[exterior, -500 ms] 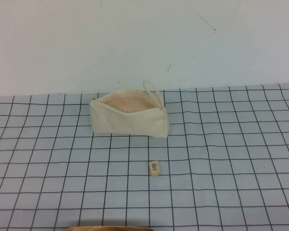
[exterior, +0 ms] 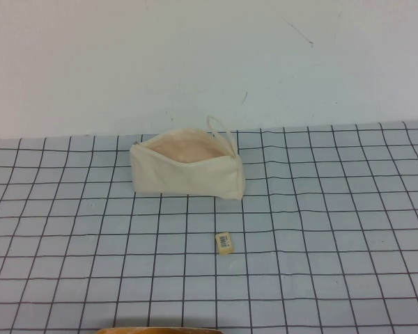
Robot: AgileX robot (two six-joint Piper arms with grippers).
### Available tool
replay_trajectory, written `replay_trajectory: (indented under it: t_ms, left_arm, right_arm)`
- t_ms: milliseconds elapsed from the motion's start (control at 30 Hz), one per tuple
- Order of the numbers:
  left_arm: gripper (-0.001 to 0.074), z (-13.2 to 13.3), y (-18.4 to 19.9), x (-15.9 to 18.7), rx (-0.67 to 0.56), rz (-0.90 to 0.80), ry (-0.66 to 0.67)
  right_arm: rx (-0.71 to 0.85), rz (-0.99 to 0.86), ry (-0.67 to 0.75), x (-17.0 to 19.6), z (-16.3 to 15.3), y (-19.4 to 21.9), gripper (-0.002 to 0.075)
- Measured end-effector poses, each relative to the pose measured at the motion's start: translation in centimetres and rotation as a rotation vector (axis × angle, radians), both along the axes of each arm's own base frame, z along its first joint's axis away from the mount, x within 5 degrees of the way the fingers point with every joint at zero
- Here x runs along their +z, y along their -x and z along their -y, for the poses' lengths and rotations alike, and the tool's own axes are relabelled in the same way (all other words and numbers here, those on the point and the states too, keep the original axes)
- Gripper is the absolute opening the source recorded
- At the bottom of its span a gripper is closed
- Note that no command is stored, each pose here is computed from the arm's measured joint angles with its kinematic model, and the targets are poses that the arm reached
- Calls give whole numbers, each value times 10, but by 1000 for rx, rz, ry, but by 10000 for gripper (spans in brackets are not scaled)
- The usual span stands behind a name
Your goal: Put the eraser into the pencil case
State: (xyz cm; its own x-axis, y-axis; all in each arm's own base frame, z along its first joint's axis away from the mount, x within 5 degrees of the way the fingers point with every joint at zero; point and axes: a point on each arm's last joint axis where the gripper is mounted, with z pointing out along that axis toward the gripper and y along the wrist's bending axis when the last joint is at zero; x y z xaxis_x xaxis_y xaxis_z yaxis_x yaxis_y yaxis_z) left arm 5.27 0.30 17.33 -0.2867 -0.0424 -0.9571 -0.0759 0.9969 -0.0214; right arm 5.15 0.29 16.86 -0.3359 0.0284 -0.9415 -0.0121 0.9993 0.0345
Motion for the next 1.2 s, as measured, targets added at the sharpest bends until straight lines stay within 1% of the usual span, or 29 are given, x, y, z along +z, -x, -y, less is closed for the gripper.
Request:
replay_trajectory:
  t_ms: [233,367,400,433,567,600,667,933,967,1033,1133,1200]
  left_arm:
    - [-1,0,0,0,0,0,0]
    - [-1,0,0,0,0,0,0]
    - [-1,0,0,0,0,0,0]
    - [-1,0,0,0,0,0,0]
    - [-1,0,0,0,0,0,0]
    - [-1,0,0,0,0,0,0]
    - [-1,0,0,0,0,0,0]
    - [-1,0,0,0,0,0,0]
    - [-1,0,0,0,0,0,0]
    - [-1,0,0,0,0,0,0]
    - [-1,0,0,0,0,0,0]
    - [-1,0,0,0,0,0,0]
  right_arm:
    - [0,0,-5,0,0,0,-3]
    - [5,3,-67,0,-2,0,-3]
    - [6,2,-116,0,-4,0,-3]
    - [6,2,-197,1,-6,0,-3]
    - [3,-11,-707,7,-20,0,-3]
    - [9,-11,-801,9,-22,0,-3]
    - [22,-8,-877,12,-25,0,-3]
    - [82,40,-737,14,-25,0,-3]
    - [111,56,-649,14,-25,0,-3]
    - [170,73,-539,20,-28,2,-3]
    - [298,126,-325,51,-33,8,-3]
    - [356,109,-185,73,-35,10,-3]
